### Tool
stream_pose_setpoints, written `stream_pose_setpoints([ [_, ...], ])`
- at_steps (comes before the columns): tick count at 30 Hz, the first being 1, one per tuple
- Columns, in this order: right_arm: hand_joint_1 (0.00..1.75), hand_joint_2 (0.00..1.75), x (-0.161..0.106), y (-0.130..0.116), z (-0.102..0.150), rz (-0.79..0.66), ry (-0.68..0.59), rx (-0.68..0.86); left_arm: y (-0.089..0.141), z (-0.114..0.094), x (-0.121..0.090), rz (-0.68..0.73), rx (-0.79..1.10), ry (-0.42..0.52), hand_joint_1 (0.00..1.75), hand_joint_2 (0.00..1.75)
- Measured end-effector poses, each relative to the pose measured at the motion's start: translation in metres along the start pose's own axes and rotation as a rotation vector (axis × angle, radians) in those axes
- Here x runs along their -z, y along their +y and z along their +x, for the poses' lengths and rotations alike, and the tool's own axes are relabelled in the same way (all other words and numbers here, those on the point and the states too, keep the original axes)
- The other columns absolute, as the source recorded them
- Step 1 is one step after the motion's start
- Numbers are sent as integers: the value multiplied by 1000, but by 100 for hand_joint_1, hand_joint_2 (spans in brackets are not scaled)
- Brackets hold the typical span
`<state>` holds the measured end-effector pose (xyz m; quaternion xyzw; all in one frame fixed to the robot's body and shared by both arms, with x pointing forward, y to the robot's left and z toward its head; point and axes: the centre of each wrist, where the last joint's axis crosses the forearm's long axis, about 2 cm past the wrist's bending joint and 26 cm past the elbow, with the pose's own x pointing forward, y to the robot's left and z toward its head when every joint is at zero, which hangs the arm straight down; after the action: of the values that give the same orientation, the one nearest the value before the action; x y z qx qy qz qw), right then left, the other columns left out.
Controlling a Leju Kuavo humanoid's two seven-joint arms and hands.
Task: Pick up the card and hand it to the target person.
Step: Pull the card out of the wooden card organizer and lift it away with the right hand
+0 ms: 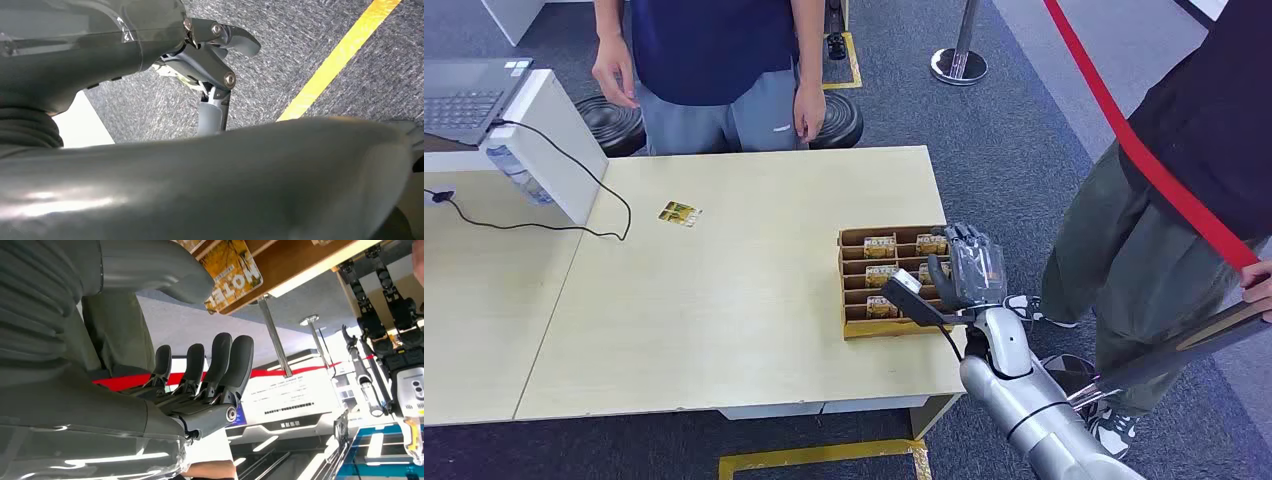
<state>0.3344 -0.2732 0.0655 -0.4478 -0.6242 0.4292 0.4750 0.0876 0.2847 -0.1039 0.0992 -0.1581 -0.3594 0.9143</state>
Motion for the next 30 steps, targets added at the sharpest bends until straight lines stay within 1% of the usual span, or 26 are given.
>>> stream_pose_setpoints([
  [6,92,175,-6,5,-1,20,-7,-4,0,0,0,0,-7,2,0,0],
  [10,84,175,-11,9,-3,38,-9,-10,0,0,0,0,-7,2,0,0],
  [18,80,175,-17,15,-7,69,-4,-24,0,0,0,-1,-7,2,0,0],
  [23,67,175,-20,19,-10,88,-1,-37,0,0,0,-1,-7,2,0,0],
  [26,68,175,-22,21,-11,98,-3,-45,0,0,0,-2,-7,2,0,0],
  [30,77,175,-23,23,-10,106,-8,-52,0,0,0,-2,-7,1,0,0],
])
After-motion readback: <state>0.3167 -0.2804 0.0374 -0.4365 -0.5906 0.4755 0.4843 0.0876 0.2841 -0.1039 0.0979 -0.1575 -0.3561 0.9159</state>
